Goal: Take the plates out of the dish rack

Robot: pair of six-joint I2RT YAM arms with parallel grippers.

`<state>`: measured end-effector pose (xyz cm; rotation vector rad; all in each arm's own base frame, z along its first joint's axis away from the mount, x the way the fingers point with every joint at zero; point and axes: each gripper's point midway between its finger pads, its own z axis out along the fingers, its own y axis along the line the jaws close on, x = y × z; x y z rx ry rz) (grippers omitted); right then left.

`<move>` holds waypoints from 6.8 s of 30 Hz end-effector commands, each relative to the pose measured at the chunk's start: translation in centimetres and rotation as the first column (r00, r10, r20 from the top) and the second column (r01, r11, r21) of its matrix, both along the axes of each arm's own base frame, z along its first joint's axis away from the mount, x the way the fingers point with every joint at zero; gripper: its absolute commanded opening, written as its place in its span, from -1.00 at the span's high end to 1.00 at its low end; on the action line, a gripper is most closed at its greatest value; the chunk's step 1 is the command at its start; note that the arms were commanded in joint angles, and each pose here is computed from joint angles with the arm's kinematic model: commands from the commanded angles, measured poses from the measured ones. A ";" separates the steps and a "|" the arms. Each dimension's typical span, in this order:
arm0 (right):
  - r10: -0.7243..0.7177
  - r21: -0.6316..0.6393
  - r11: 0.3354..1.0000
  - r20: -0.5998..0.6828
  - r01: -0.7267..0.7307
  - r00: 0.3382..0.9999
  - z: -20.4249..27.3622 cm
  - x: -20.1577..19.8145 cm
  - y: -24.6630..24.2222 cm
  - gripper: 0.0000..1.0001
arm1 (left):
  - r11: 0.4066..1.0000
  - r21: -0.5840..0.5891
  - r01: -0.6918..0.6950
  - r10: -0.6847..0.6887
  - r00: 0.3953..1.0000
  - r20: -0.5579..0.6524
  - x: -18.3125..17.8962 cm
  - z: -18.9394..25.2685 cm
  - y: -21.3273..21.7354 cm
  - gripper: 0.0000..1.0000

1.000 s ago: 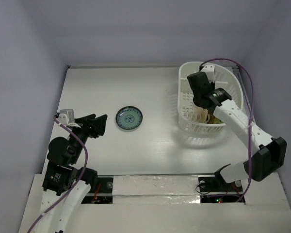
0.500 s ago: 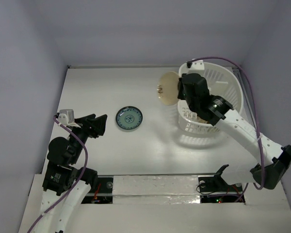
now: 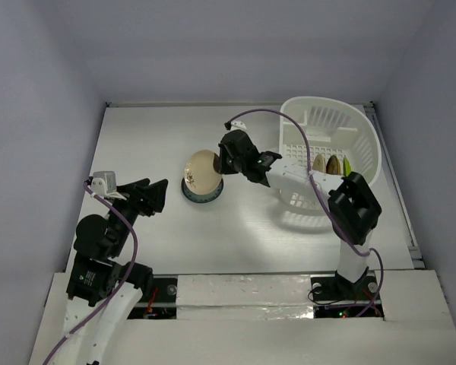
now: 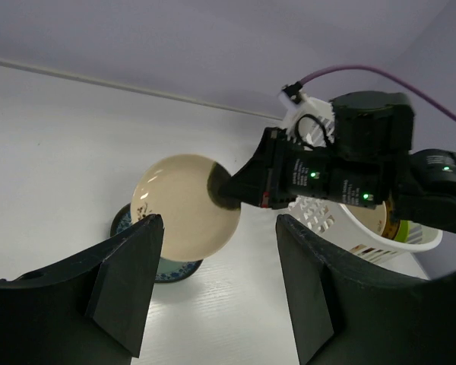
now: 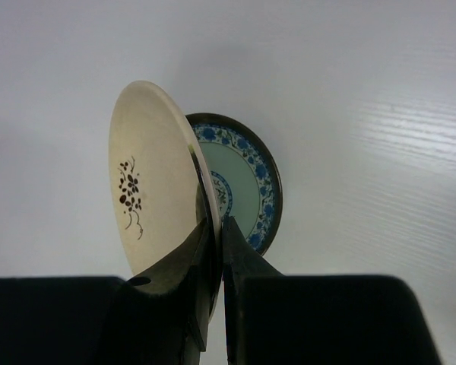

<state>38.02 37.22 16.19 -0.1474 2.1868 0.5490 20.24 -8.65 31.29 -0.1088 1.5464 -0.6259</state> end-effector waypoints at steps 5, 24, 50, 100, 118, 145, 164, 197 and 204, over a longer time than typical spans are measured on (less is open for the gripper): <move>0.040 0.228 0.973 -0.018 -0.035 0.999 0.7 0.5 5.3 1.00 | 1.000 -0.010 0.011 -0.010 1.000 0.030 0.1 0.7 -0.2 -0.15; -0.019 0.153 0.988 -0.106 0.035 0.994 -5.0 -0.8 3.1 -0.08 | 1.000 -0.012 0.011 -0.010 0.999 0.032 0.0 0.7 -0.2 -0.15; -0.626 -0.336 0.645 0.283 0.687 0.726 7.3 -5.8 -29.3 0.83 | 1.000 -0.014 0.022 -0.021 0.999 0.041 -0.2 0.9 -0.3 -0.15; -0.492 -0.648 0.537 0.280 0.541 0.824 5.4 -2.1 -33.1 1.00 | 0.999 -0.010 0.037 -0.036 0.999 0.036 -0.1 0.7 -0.6 -0.15; -0.497 -0.316 0.695 0.437 0.645 0.750 17.7 -4.0 -28.4 1.00 | 0.999 -0.010 0.031 -0.030 0.999 0.036 -0.1 0.7 -0.5 -0.15; 0.050 0.250 0.967 0.034 -0.057 0.998 2.2 -0.8 5.7 0.96 | 1.000 -0.017 0.002 -0.001 1.000 0.028 0.0 0.7 -0.1 0.11; -0.041 0.167 0.984 -0.072 0.053 0.997 -4.1 -1.1 3.8 0.55 | 1.000 -0.018 0.002 -0.002 1.000 0.026 0.0 0.6 -0.1 0.08; -0.624 -0.306 0.666 0.271 0.680 0.733 8.6 -5.0 -31.2 0.90 | 1.000 -0.022 0.019 -0.018 0.998 0.056 -0.5 1.2 -0.2 0.06; -0.655 -0.495 0.573 0.201 0.653 0.728 5.9 -6.0 -35.7 0.13 | 0.999 -0.031 0.034 -0.031 0.996 0.079 -1.2 1.7 -0.3 0.05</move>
